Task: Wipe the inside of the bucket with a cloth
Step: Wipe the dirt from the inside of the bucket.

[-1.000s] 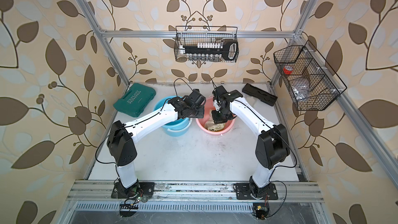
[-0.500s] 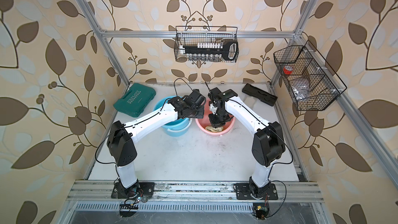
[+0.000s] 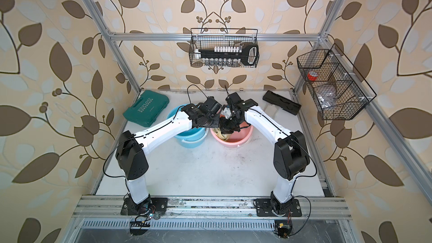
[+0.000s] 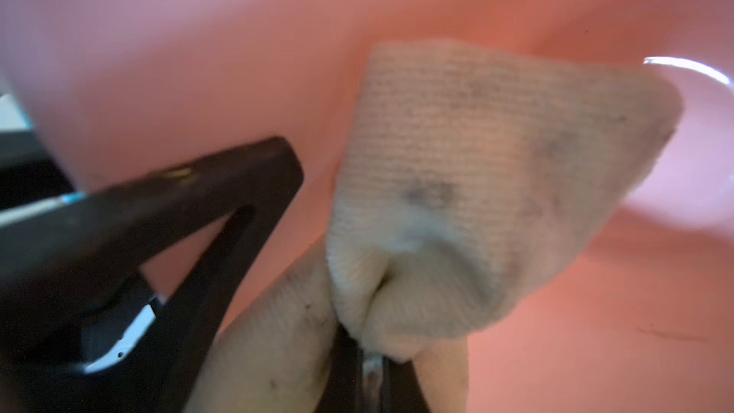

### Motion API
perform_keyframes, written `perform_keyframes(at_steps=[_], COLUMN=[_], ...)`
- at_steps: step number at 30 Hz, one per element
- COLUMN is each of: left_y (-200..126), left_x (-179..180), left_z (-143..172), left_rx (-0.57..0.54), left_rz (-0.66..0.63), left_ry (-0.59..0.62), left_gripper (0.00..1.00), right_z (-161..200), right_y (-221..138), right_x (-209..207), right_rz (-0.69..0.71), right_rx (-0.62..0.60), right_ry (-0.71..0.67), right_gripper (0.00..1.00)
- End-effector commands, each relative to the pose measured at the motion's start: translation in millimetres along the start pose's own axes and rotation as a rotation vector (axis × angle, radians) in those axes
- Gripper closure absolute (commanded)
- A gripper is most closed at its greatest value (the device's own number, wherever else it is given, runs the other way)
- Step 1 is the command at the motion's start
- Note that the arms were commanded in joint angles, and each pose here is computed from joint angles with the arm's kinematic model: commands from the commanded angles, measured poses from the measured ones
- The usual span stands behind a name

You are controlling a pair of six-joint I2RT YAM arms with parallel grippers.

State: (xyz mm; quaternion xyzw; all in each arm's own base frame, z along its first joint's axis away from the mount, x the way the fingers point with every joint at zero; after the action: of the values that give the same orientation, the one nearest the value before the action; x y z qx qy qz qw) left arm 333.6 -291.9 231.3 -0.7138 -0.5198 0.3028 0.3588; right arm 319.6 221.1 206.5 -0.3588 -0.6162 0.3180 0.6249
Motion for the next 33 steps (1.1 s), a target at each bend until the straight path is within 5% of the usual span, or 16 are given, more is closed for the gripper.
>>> perform_keyframes(at_steps=[1,11,18,33], left_y=[-8,-22,-32,-47], left_x=[-7,1,3,-12], left_z=[-6,-29,-35,-24], left_rx=[-0.045,-0.132,-0.152,-0.119], left_rz=[-0.009,-0.121,-0.137,0.001], left_ry=[0.06,0.117,0.127,0.244], left_gripper=[1.0,1.0,1.0,1.0], right_z=[8,39,32,-63], right_y=[1,-53,-93,-90], right_x=[8,-50,-68,-27], right_rz=[-0.011,0.517,0.794,0.858], right_rx=[0.019,0.001,-0.131,-0.432], right_ry=[-0.04,-0.14,-0.166,-0.226], right_gripper=[1.0,1.0,1.0,1.0])
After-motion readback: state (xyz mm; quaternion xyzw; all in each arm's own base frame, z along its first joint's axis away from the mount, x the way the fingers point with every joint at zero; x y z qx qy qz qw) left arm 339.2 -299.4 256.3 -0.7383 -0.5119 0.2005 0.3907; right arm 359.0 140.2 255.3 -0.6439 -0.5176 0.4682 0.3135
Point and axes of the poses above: each gripper's point midway between its finger pads, its own y axis out along the fingers, its own x axis along the line the jaws close on, z = x × y, the point moved 6 cm from there along -y, back along the fingers, and after that the axes turned 10 degrees about y, right-handed, at the moved point
